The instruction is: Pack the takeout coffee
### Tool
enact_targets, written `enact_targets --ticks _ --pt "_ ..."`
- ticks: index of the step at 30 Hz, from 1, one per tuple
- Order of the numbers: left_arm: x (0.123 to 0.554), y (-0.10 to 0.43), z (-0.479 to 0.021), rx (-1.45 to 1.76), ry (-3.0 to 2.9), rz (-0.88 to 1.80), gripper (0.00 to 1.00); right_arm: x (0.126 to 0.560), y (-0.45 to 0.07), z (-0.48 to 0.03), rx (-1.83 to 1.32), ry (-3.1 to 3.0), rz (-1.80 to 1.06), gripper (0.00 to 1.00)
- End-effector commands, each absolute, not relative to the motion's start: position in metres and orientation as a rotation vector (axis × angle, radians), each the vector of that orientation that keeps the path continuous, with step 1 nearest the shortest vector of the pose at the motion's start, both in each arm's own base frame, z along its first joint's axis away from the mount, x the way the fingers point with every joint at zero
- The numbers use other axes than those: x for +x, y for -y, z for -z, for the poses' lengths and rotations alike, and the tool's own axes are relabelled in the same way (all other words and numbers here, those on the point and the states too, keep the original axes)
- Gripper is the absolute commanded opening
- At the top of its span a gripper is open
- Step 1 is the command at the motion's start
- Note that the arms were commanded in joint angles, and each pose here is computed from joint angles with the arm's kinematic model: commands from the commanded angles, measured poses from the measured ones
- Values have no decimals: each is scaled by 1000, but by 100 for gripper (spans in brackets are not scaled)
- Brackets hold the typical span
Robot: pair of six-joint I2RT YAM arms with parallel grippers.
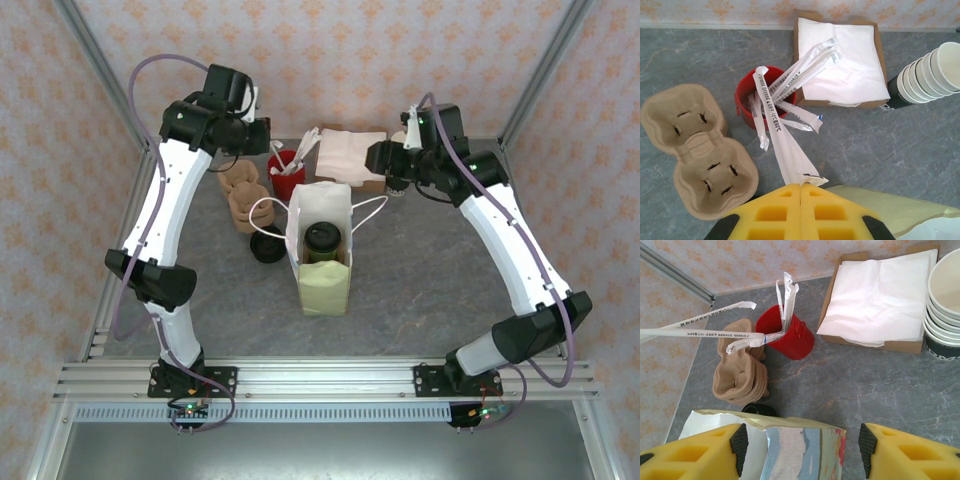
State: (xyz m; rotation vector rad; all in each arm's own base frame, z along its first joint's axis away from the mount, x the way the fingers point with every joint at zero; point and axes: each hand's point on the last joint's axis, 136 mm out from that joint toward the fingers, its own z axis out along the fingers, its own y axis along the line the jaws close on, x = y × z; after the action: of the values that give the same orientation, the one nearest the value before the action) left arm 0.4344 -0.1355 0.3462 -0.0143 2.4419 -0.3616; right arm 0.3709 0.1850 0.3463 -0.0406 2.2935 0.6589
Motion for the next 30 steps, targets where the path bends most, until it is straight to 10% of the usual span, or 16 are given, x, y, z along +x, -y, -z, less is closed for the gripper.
enact_targets --ticks 1,16,23,30 --pt "449 138 -330 -35 -2474 359 4 378 -186 -365 -57 -2229 -670 62" --pt "488 148 -264 -58 -2588 316 6 371 -179 -356 -44 -2252 -636 62" --pt "490 143 -282 -90 -2544 312 37 371 -179 -353 -45 -2262 -633 62" --pt "472 133 -292 -105 -2547 294 43 372 -180 -351 -50 -2269 -638 62"
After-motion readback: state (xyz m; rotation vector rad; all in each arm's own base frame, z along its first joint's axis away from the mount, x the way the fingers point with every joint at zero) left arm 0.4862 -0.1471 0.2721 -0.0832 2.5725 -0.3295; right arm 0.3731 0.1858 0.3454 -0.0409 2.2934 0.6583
